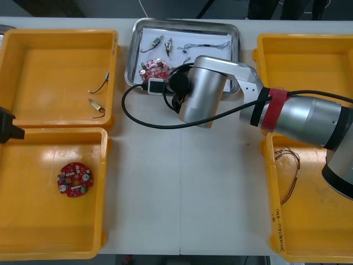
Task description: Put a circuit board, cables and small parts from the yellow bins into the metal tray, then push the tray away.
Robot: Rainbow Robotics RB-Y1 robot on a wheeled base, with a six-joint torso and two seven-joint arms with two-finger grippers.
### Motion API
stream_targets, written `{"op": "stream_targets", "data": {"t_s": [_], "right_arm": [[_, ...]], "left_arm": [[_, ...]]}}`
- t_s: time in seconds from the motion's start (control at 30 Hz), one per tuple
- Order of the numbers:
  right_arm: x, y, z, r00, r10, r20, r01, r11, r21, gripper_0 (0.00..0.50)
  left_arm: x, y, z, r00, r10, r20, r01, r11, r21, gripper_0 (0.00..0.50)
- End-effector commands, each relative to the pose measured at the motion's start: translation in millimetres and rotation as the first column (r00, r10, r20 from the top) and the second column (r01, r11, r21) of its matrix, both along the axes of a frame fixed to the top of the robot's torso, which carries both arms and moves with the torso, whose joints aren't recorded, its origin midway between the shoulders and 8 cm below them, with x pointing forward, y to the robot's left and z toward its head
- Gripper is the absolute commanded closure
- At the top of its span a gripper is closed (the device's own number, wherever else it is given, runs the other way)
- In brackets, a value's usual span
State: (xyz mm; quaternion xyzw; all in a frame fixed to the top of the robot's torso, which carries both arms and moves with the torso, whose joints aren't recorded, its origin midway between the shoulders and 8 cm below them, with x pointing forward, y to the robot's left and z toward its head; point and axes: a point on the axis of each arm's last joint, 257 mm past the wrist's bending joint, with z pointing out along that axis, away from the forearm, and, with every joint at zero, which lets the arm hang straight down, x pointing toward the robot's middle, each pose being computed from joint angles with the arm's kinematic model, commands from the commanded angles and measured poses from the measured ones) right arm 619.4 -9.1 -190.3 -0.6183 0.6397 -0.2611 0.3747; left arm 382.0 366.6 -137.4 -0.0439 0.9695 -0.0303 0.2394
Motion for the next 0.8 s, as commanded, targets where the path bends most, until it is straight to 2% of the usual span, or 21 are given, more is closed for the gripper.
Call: {"op": "stream_targets", "data": {"t_s": [0.03, 0.37, 0.4, 0.43, 0.47, 0.5, 0.53, 0.57, 0.6, 0.63, 0.67, 0.77, 0.8], "right_arm": [[6, 30, 36, 0.992, 0.096, 0.076, -0.092, 0.994, -0.052, 0.500], [18, 32, 38, 0.985, 0.135, 0.105, -0.129, 0.990, -0.063, 0.500], [18, 32, 38, 0.985, 0.137, 0.105, -0.130, 0.989, -0.066, 0.477], [18, 32, 38, 0.985, 0.137, 0.105, -0.130, 0.989, -0.066, 0.477], [16, 34, 38, 0.985, 0.140, 0.104, -0.134, 0.989, -0.064, 0.346], [16, 34, 38, 0.985, 0.140, 0.104, -0.134, 0.989, -0.064, 0.346], [14, 36, 38, 0.985, 0.144, 0.099, -0.138, 0.989, -0.061, 0.202], [12, 38, 39, 0.986, 0.140, 0.090, -0.135, 0.989, -0.055, 0.112], [11, 39, 39, 0.987, 0.139, 0.085, -0.135, 0.989, -0.052, 0.074], [7, 39, 39, 0.989, 0.129, 0.070, -0.125, 0.991, -0.049, 0.074], [5, 38, 40, 0.991, 0.117, 0.058, -0.114, 0.993, -0.044, 0.000], [-4, 40, 42, 0.995, 0.100, 0.029, -0.098, 0.995, -0.035, 0.000], [-14, 39, 40, 0.997, 0.080, -0.005, -0.080, 0.996, -0.026, 0.000]], "left_arm": [[-5, 16, 13, 0.996, -0.084, 0.018, 0.082, 0.991, 0.105, 0.000], [-5, 16, 13, 0.996, -0.084, 0.018, 0.082, 0.991, 0.105, 0.000], [-5, 16, 13, 0.996, -0.084, 0.018, 0.082, 0.991, 0.105, 0.000], [-5, 16, 13, 0.996, -0.084, 0.018, 0.082, 0.991, 0.105, 0.000], [-5, 16, 13, 0.996, -0.084, 0.018, 0.082, 0.991, 0.105, 0.000], [-5, 16, 13, 0.996, -0.084, 0.018, 0.082, 0.991, 0.105, 0.000], [-5, 16, 13, 0.996, -0.084, 0.018, 0.082, 0.991, 0.105, 0.000], [-5, 16, 13, 0.996, -0.084, 0.018, 0.082, 0.991, 0.105, 0.000], [-5, 16, 13, 0.996, -0.084, 0.018, 0.082, 0.991, 0.105, 0.000], [-5, 16, 13, 0.996, -0.084, 0.018, 0.082, 0.991, 0.105, 0.000], [-5, 16, 13, 0.996, -0.084, 0.018, 0.082, 0.991, 0.105, 0.000], [-5, 16, 13, 0.996, -0.084, 0.018, 0.082, 0.991, 0.105, 0.000], [-5, 16, 13, 0.996, -0.084, 0.018, 0.082, 0.991, 0.105, 0.000]]}}
